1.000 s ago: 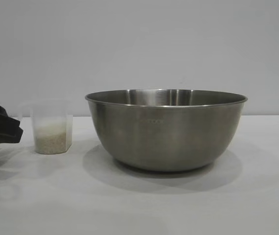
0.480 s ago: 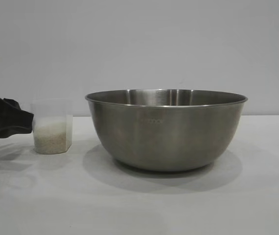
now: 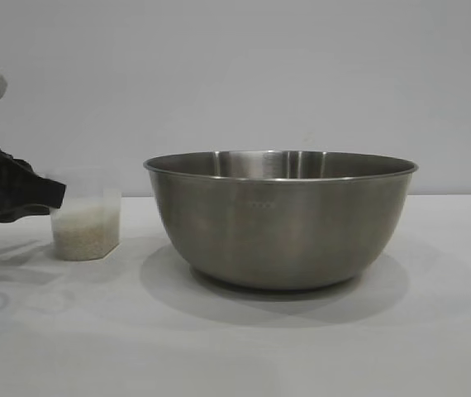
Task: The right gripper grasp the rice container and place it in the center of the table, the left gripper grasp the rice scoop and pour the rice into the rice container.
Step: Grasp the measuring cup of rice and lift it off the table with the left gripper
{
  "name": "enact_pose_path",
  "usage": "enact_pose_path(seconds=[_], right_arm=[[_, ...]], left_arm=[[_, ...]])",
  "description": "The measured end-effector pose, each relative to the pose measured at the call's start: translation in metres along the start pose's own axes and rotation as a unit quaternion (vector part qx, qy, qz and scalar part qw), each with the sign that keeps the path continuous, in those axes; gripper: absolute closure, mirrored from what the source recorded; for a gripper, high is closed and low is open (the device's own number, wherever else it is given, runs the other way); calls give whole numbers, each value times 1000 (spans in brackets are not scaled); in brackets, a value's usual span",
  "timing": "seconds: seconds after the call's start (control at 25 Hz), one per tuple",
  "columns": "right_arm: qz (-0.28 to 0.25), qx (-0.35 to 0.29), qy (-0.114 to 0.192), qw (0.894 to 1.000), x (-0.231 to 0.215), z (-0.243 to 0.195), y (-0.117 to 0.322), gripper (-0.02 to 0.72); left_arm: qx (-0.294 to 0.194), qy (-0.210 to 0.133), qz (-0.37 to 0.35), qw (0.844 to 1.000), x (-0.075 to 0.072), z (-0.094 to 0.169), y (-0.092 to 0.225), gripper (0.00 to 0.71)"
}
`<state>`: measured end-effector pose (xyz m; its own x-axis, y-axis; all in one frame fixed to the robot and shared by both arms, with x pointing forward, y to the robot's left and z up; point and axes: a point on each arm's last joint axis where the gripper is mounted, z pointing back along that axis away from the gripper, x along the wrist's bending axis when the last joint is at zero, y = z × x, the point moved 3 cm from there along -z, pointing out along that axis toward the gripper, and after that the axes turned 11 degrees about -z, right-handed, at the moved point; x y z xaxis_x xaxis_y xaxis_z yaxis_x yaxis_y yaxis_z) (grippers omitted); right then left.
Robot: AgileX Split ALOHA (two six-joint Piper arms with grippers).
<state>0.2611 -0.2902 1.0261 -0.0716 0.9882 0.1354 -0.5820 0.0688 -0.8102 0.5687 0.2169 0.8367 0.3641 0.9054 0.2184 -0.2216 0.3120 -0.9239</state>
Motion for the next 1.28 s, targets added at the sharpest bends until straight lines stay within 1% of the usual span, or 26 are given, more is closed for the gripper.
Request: enact_pose_path(seconds=[0.16, 0.36, 0.6, 0.8, 0.96, 1.08, 1.16, 1.28], right_arm=[[0, 0, 0, 1000, 0, 0, 0, 383], [-1, 0, 0, 1000, 0, 0, 0, 383], [-6, 0, 0, 1000, 0, 0, 0, 383], [-7, 0, 0, 1000, 0, 0, 0, 383], [-8, 0, 0, 1000, 0, 0, 0, 383], [-8, 0, 0, 1000, 0, 0, 0, 383], [-8, 0, 0, 1000, 0, 0, 0, 383], [-8, 0, 0, 1000, 0, 0, 0, 383]], left_arm=[[-4, 17, -7, 1000, -4, 0, -1, 710], [-10, 21, -1, 1000, -4, 1, -5, 710], [-52, 9, -10, 999, 3, 7, -36, 710], [-92, 7, -50, 994, 7, 14, -62, 710], [-135, 16, -92, 986, 7, 12, -86, 710], [-168, 28, -135, 976, 5, 8, -104, 710], [-193, 43, -175, 964, 1, 4, -115, 710], [-228, 53, -227, 945, -9, -1, -133, 710]])
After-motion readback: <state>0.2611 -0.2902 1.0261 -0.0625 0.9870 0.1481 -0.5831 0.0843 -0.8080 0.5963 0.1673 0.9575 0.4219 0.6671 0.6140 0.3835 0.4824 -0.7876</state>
